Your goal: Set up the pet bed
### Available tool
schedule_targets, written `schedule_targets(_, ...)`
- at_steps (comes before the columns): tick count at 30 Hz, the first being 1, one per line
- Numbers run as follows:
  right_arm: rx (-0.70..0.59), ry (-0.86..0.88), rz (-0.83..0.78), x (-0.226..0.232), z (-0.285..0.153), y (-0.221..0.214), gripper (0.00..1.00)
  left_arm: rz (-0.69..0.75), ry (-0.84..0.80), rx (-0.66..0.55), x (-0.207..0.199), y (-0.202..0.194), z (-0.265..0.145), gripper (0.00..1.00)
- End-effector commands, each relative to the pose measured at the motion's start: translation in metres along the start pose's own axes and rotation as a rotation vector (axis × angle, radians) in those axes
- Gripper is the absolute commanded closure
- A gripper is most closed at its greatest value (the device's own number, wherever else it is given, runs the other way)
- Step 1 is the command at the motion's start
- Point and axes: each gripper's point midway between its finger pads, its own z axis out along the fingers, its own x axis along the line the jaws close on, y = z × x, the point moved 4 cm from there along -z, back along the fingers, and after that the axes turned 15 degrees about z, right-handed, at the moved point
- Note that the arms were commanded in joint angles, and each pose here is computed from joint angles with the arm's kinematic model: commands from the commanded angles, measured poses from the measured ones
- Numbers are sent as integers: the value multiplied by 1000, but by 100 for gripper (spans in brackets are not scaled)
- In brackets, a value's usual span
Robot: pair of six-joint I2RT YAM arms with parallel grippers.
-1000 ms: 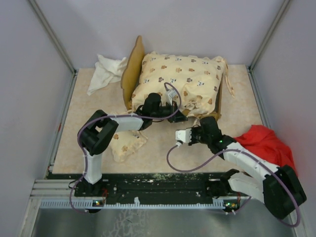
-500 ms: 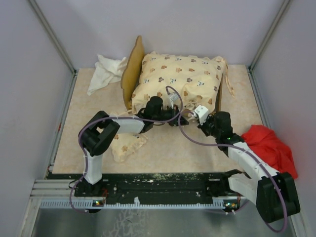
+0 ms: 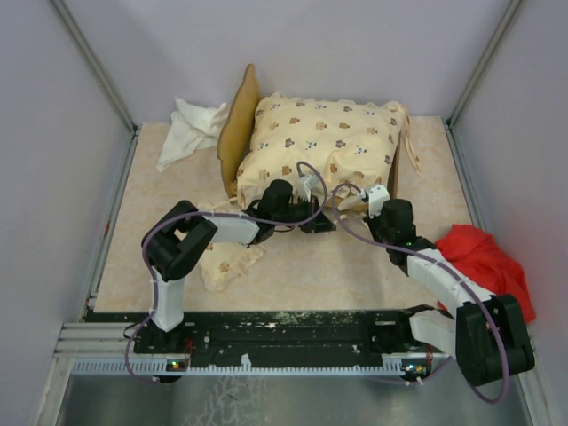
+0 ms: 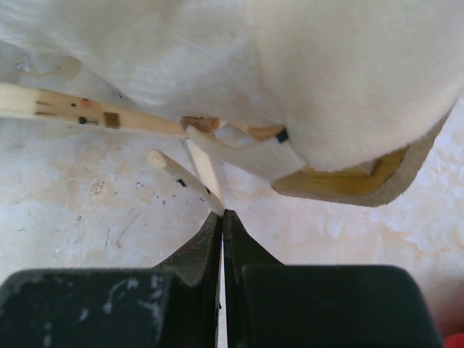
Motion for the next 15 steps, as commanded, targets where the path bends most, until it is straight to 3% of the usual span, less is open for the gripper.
schedule_targets(1,-77,-104,105,-13,-3,27,100,10,4,-5,-1,-5,1,100)
schedule_targets(15,-157,-216,154,-27,-10,33,100,9,7,-5,-1,-6,2,100)
